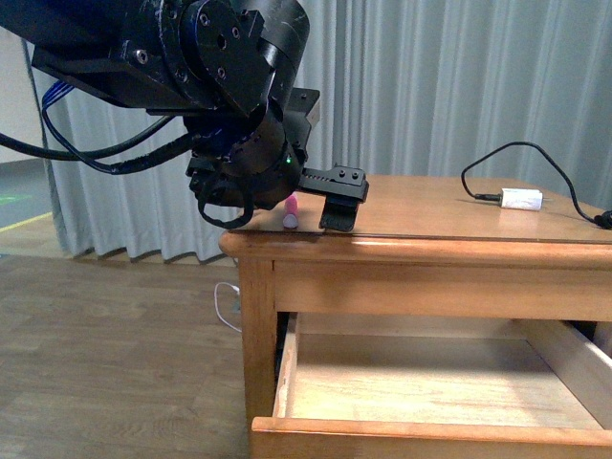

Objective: Place pink marker in drawer with both arms

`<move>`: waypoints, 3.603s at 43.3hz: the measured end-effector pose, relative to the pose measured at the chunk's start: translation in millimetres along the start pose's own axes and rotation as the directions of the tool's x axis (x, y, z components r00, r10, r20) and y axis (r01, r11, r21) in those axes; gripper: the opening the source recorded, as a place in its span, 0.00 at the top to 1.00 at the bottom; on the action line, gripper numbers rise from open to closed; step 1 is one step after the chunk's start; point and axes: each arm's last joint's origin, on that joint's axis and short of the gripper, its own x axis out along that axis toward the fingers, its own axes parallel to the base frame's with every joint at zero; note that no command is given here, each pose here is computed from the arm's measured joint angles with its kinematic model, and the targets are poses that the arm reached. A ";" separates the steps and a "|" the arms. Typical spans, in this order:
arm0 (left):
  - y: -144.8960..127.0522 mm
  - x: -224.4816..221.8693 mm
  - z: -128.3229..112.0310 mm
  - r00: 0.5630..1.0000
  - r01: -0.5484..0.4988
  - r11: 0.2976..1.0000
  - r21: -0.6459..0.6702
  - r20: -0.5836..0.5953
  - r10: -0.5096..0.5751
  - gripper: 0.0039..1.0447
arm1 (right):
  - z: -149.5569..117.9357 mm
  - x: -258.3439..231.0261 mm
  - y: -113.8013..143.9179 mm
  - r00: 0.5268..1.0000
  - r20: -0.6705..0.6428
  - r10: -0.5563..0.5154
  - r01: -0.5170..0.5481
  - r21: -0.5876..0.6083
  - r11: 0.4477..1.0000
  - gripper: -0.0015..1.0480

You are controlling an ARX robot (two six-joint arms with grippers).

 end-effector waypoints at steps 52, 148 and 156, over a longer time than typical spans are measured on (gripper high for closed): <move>-21.2 -105.9 -22.8 0.813 0.408 0.738 0.538 0.154 -0.561 0.87 | 0.0 0.0 0.0 1.000 0.000 0.000 0.000 0.000 1.000 0.08; 73.0 -308.9 -188.7 0.877 -0.147 0.956 -0.252 0.414 0.244 0.22 | 0.0 0.0 -0.1 1.000 0.000 -0.002 0.002 0.000 1.000 0.08; 75.8 -300.3 -219.4 0.881 -0.160 0.958 -0.240 0.402 0.248 0.57 | 0.0 0.0 0.0 1.000 0.000 -0.002 0.002 0.000 1.000 0.08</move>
